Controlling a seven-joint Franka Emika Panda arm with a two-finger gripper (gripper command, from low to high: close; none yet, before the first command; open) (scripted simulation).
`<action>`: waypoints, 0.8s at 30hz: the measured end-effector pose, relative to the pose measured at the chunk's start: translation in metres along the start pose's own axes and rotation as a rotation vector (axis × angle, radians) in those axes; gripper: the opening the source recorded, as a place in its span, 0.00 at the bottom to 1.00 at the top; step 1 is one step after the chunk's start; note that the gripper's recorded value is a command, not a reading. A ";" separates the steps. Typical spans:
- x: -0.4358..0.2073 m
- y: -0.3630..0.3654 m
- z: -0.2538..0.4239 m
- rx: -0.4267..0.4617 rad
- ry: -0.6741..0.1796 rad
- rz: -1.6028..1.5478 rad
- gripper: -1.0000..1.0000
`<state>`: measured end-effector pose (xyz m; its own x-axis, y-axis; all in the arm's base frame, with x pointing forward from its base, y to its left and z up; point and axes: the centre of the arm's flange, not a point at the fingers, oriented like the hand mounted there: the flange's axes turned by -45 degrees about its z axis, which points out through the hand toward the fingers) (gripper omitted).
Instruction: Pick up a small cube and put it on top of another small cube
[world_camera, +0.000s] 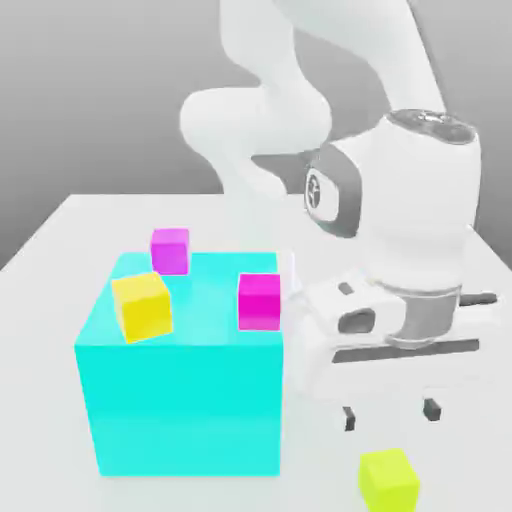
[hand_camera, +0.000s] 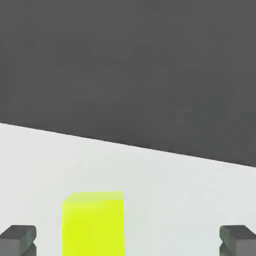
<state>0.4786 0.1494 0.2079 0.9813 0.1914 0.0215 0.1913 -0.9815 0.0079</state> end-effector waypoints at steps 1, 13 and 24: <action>-0.002 -0.003 0.015 0.005 -0.011 -0.003 0.50; -0.005 -0.006 0.063 0.009 -0.020 -0.005 0.00; 0.004 0.101 -0.071 -0.038 -0.083 0.260 0.00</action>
<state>0.4999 0.0513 0.2795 0.9961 -0.0699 -0.0540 -0.0672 -0.9965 0.0501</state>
